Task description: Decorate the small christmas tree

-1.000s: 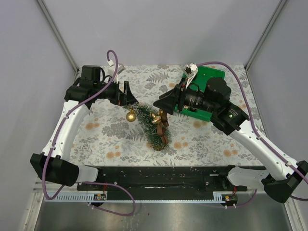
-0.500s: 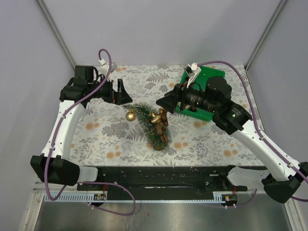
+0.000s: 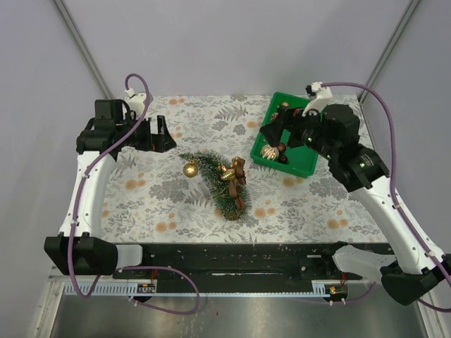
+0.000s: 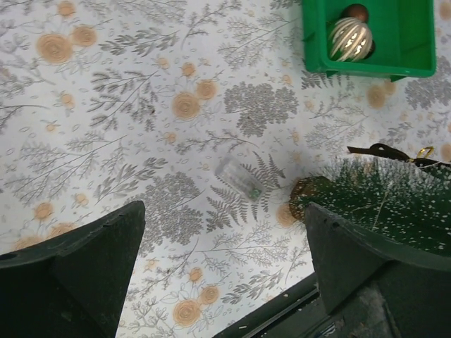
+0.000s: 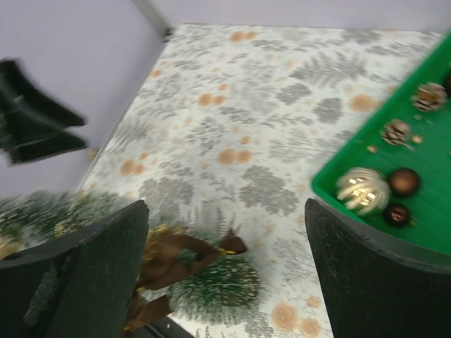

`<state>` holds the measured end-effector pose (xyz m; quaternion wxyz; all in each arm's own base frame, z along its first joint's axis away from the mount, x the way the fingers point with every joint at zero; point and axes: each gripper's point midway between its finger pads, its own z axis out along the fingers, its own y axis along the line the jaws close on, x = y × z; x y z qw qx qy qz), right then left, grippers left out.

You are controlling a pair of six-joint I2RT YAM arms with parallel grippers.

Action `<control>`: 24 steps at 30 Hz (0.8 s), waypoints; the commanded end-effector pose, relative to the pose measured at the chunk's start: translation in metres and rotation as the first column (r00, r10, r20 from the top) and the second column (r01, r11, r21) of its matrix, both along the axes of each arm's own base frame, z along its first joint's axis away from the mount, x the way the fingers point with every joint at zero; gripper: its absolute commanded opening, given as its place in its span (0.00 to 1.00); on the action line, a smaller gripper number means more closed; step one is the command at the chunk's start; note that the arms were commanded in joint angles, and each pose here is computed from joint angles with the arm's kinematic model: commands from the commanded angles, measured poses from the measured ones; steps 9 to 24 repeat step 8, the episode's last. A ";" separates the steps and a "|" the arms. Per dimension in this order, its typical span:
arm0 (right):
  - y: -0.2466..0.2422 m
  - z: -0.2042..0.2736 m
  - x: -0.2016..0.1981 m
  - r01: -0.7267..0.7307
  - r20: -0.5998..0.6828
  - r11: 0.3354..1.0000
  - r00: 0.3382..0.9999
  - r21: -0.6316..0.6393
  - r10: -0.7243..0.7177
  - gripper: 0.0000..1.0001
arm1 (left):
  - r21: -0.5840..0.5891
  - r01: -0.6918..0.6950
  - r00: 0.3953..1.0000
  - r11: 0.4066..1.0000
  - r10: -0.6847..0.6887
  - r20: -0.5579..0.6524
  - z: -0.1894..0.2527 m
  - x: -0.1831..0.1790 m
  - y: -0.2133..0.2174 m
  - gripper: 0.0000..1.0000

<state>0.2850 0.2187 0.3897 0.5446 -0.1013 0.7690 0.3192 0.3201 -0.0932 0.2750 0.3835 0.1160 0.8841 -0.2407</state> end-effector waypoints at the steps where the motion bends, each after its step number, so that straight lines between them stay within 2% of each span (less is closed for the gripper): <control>1: -0.055 -0.022 0.020 0.192 -0.088 0.981 0.978 0.017 -0.190 0.99 | 0.052 -0.051 0.990 0.997 0.044 0.131 0.021 -0.010 0.021 0.99; 8: -0.109 -0.065 0.050 0.359 -0.243 0.930 0.912 0.075 -0.332 0.99 | 0.130 -0.133 0.978 0.982 0.109 0.180 0.018 -0.014 0.043 0.99; 24: -0.109 -0.065 0.050 0.359 -0.243 0.930 0.912 0.075 -0.332 0.99 | 0.130 -0.133 0.978 0.982 0.109 0.180 0.018 -0.014 0.043 0.99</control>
